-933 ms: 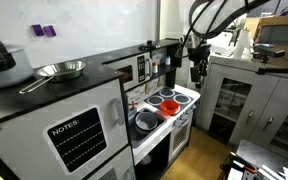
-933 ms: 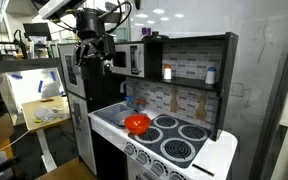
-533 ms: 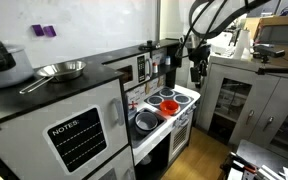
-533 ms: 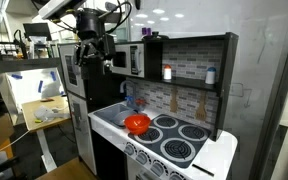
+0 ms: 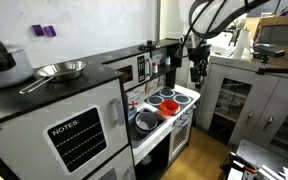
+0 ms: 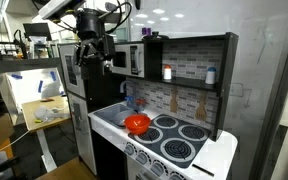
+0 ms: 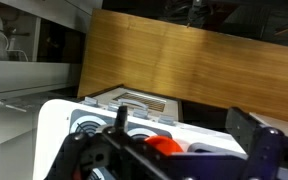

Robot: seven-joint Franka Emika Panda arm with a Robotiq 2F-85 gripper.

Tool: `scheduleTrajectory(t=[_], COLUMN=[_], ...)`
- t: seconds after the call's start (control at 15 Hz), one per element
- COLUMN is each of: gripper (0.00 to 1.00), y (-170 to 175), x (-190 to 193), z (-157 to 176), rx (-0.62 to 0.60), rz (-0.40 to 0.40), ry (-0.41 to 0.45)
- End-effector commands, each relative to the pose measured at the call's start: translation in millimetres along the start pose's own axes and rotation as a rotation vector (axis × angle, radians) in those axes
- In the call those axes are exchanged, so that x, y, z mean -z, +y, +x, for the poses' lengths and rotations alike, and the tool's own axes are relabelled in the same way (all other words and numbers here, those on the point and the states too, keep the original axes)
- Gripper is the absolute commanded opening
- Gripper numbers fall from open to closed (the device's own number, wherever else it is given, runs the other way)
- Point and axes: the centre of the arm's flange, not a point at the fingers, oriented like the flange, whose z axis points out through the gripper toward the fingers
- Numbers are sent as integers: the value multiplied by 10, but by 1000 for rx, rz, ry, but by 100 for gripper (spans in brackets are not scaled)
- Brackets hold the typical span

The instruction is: Open the microwave

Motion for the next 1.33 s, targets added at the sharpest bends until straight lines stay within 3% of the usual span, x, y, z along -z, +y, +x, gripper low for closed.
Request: scheduleTrajectory(t=[0.0, 0.47, 0.6, 0.87, 1.27], gripper=[100, 100, 100, 100, 100], y=[120, 312, 400, 579, 863], x=[-38, -56, -32, -17, -112], z=[267, 993, 1064, 937, 751], rx=[-103, -416, -515, -685, -962], rz=[102, 272, 320, 385, 572], ry=[-27, -33, -26, -29, -115])
